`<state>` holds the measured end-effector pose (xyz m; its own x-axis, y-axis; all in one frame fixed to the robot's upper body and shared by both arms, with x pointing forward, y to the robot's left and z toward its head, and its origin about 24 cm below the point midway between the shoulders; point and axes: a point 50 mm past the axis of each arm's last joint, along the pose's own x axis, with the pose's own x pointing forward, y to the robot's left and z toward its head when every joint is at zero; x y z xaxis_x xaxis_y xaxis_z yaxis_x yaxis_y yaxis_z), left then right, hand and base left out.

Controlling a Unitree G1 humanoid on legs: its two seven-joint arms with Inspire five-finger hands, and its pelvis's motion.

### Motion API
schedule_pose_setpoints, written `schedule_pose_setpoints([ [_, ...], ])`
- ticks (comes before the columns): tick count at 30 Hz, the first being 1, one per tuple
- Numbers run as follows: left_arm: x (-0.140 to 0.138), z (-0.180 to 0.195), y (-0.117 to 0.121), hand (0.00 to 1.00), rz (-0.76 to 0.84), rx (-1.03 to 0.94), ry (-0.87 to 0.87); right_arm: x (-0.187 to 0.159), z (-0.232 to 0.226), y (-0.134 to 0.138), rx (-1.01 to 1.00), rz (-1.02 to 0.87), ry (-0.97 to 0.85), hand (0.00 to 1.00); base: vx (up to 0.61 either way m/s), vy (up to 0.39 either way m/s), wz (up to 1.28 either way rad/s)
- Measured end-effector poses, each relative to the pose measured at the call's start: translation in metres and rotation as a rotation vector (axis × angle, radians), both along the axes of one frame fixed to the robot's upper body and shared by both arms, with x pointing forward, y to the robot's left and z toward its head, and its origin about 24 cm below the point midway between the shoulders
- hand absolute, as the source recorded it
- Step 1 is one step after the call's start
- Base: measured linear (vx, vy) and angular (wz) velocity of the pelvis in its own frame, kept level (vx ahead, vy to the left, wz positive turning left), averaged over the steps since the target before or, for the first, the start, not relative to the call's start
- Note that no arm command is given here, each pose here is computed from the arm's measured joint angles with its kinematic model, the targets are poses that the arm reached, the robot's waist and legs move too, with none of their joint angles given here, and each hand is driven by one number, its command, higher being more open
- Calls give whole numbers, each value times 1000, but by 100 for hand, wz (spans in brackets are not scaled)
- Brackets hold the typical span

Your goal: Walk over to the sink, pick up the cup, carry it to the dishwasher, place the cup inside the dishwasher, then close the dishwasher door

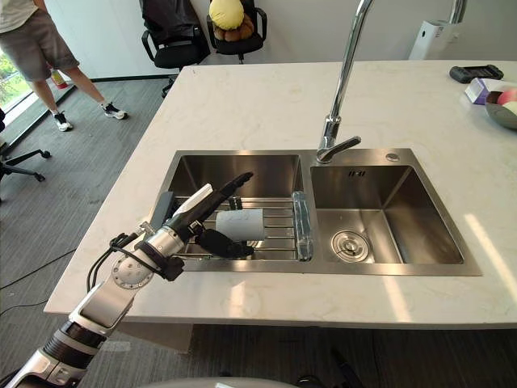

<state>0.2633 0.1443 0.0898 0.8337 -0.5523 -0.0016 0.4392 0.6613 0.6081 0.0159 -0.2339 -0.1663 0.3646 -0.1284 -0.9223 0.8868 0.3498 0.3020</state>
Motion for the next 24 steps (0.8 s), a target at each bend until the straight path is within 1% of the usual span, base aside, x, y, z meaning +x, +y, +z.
schedule_pose_setpoints([
  [6, 5, -12, 13, 100, 45, 54, 56, 1, 0, 0, 0, 0, -1, 100, 0, 0, 0],
  [12, 7, -19, 18, 100, 72, 65, 83, 2, 0, 0, 6, -26, -9, 100, -14, -18, -4],
  [24, 12, -24, 17, 100, 70, 86, 101, -2, -1, 4, 21, -38, 12, 100, -18, -11, -4],
])
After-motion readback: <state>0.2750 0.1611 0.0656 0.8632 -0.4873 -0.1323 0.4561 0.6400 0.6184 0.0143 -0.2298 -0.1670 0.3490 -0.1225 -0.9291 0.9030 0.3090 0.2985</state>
